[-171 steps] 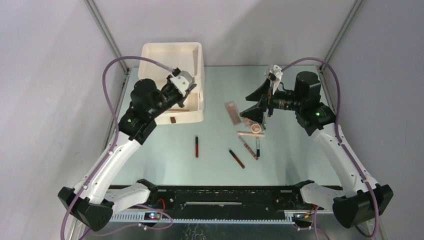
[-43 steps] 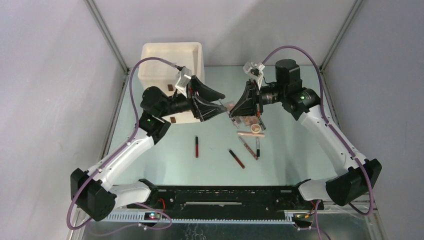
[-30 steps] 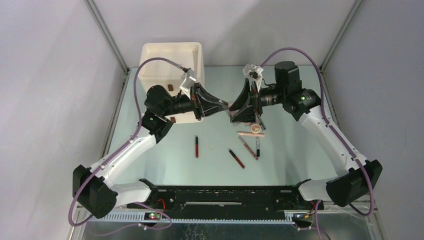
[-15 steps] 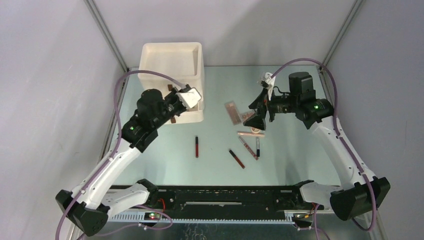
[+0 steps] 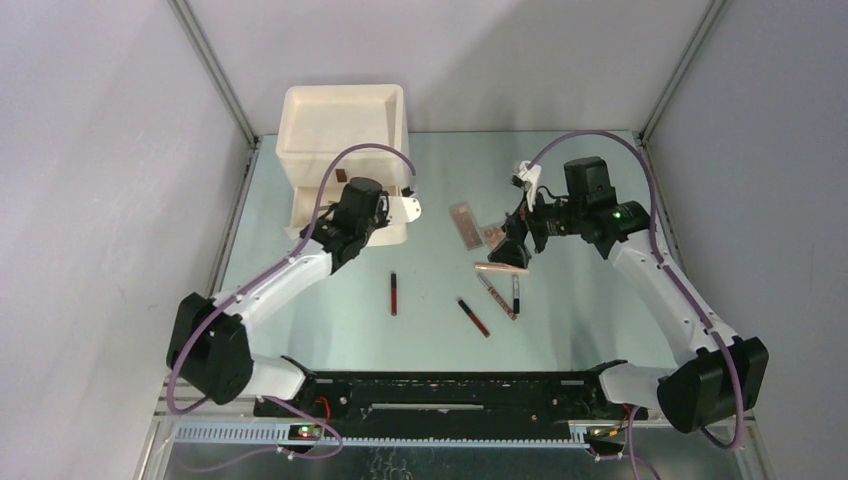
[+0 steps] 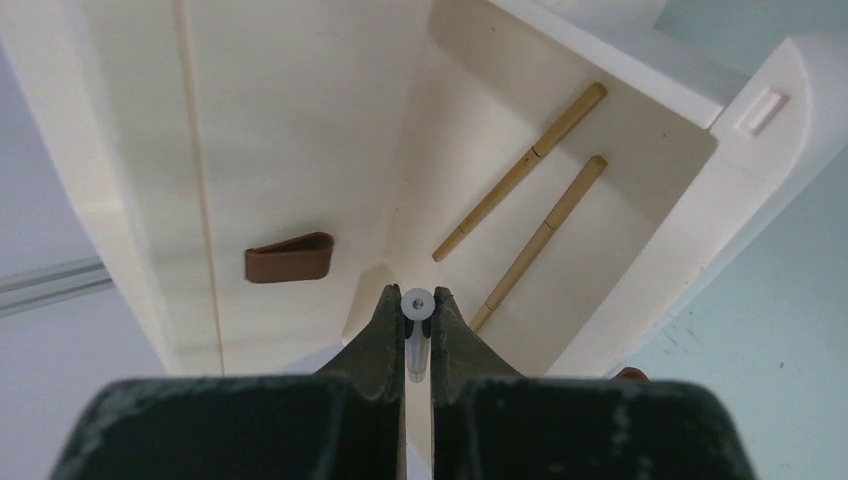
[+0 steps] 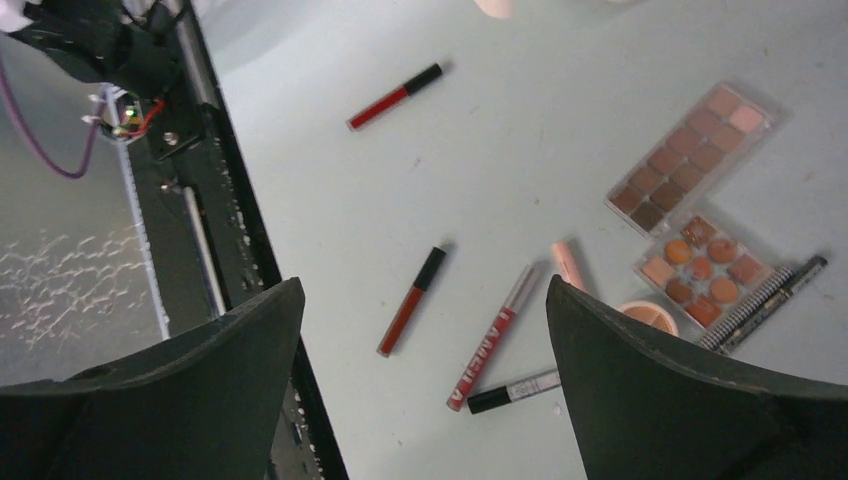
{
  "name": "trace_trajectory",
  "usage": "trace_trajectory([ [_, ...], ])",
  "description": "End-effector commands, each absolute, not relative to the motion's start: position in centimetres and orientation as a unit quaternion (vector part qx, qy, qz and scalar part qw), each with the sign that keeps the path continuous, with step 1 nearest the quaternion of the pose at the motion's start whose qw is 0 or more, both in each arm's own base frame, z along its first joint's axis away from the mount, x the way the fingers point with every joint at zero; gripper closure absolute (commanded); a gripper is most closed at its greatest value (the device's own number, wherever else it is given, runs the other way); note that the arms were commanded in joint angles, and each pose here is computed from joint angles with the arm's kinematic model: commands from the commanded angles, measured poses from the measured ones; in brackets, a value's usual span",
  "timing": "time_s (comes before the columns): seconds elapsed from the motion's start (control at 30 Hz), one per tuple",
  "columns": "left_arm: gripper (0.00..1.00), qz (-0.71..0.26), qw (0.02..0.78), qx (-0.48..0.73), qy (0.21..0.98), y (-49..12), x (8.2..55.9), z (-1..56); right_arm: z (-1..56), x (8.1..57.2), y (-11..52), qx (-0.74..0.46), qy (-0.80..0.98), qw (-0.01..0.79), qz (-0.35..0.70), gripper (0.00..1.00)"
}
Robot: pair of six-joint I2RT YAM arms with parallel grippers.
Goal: Organize the makeup
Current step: Place the makeup in the drawer, then pick up the makeup from the center of the board.
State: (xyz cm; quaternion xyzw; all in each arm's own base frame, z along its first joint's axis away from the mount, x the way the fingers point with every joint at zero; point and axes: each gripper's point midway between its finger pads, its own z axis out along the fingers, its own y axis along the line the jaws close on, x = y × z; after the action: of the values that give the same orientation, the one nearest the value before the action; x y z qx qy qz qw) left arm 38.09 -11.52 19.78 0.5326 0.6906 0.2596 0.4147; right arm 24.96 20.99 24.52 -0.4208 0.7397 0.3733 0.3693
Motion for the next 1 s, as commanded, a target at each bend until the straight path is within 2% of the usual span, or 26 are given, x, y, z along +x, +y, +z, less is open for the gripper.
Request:
trace_trajectory([
  [0.0,0.97,0.297,0.403,0.525,0.688,-10.5,39.6,19.9,22.2,26.9,20.0,-0.410,0.772,0.362,0.324,0.00],
  [0.27,0.83,0.297,0.369,0.529,0.704,-10.1,40.4,18.2,18.1,31.1,17.5,-0.351,0.842,0.344,0.223,0.00],
  [0.5,0.49,0.283,0.387,0.523,0.705,-10.2,40.0,19.5,14.9,34.0,14.2,-0.307,0.886,0.323,0.129,0.04],
  [0.73,0.27,0.240,0.448,0.496,0.705,-10.5,37.9,23.2,11.4,35.8,11.0,-0.284,0.917,0.270,0.066,0.25],
  [0.9,0.19,0.184,0.510,0.464,0.701,-10.9,35.1,26.4,9.6,36.6,10.3,-0.281,0.928,0.242,0.043,0.39],
  [0.97,0.18,0.164,0.531,0.454,0.696,-11.1,34.0,27.3,9.2,37.0,10.2,-0.280,0.930,0.234,0.036,0.41],
])
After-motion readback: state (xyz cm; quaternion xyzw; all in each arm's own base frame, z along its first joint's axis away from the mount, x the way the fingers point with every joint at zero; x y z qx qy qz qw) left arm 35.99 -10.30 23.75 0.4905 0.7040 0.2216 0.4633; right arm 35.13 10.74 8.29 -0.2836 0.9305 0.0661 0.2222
